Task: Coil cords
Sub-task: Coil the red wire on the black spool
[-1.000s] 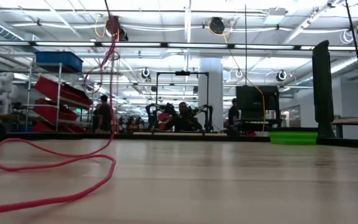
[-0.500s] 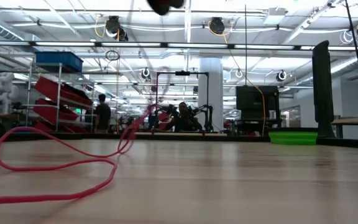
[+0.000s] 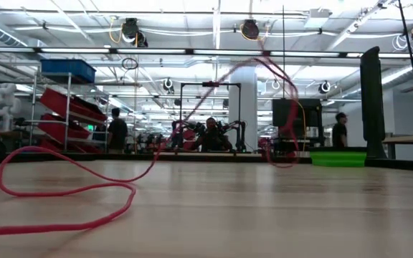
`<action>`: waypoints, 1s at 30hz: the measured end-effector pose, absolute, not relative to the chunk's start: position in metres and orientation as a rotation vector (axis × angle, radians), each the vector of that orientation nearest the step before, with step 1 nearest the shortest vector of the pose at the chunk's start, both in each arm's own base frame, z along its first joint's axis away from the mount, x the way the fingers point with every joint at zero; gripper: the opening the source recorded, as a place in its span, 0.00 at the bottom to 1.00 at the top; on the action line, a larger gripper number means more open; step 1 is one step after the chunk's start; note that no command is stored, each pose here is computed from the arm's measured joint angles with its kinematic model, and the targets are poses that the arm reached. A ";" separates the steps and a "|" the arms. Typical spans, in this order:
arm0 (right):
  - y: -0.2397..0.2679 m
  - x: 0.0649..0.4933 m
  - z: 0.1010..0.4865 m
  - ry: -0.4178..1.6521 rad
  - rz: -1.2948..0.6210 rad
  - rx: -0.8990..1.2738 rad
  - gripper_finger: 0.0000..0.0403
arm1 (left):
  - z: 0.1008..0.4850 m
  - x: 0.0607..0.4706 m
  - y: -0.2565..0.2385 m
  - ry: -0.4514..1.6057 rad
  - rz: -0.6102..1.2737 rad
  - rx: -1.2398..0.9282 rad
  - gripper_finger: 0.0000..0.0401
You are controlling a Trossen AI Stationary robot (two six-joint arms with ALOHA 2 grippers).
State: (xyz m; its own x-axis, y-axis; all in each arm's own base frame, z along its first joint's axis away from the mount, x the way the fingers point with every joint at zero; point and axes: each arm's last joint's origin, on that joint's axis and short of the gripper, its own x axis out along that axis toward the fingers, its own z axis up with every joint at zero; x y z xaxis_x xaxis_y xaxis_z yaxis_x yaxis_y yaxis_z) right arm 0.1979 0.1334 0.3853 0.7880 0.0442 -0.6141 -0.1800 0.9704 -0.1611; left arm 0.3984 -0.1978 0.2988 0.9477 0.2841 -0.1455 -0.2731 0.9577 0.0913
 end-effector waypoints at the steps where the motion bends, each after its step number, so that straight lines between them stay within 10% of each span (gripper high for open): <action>1: 0.135 0.196 0.380 0.659 0.103 -0.223 0.32 | 0.299 0.400 -0.195 0.162 0.267 0.079 0.02; 18: 0.123 0.158 0.277 0.467 -0.119 -0.112 0.32 | 0.337 0.409 -0.098 0.184 0.060 0.183 0.02; 30: 0.103 0.169 0.291 0.298 -0.234 -0.125 0.32 | 0.339 0.303 -0.017 0.061 -0.019 0.091 0.02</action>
